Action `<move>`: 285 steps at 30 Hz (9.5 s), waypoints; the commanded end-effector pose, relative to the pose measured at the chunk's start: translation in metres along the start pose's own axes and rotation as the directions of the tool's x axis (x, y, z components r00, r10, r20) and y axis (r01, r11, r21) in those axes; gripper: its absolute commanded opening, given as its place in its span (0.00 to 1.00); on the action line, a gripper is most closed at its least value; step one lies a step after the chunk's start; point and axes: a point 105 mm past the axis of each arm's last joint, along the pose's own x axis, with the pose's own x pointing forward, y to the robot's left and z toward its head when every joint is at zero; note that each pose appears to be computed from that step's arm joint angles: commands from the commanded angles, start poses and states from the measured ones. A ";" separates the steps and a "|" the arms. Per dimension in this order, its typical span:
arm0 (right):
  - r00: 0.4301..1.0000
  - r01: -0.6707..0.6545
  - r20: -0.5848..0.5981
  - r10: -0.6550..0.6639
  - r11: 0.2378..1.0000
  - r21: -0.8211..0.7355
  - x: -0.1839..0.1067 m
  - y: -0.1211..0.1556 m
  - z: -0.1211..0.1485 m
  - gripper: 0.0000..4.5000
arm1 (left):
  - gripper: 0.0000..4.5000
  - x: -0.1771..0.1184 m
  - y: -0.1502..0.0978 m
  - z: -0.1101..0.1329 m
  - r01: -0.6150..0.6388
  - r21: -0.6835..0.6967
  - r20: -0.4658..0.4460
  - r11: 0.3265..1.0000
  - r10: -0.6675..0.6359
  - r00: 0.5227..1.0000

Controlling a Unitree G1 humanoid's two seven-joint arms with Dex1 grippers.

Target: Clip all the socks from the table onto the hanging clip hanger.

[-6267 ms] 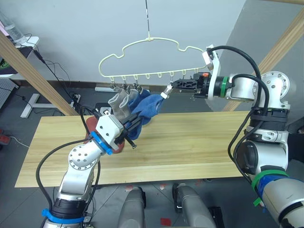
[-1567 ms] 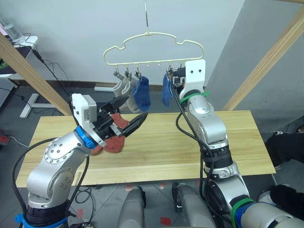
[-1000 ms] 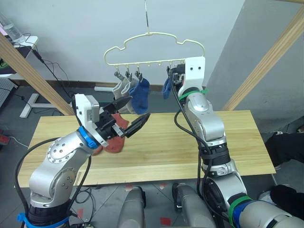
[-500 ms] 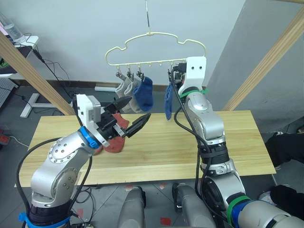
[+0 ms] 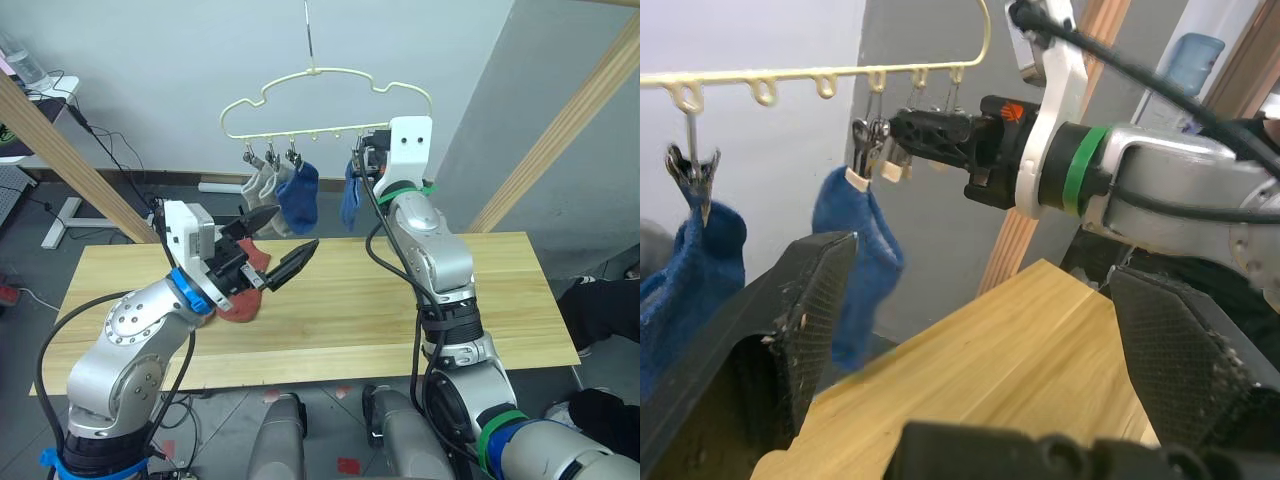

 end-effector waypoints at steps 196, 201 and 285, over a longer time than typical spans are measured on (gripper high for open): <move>0.736 -0.404 -0.382 0.559 0.816 0.414 -0.078 -0.008 0.008 0.99 | 0.00 0.030 0.020 -0.024 -0.124 0.476 0.162 0.870 0.052 0.985; 0.743 -0.419 -0.409 0.529 0.845 0.332 -0.100 -0.008 -0.012 1.00 | 0.29 0.031 0.018 -0.030 -0.108 0.320 0.141 0.941 0.066 0.988; 0.955 0.261 0.174 -0.242 0.960 -0.100 -0.020 -0.033 0.018 0.51 | 1.00 0.008 -0.008 0.027 0.093 -0.074 0.049 0.993 -0.090 0.995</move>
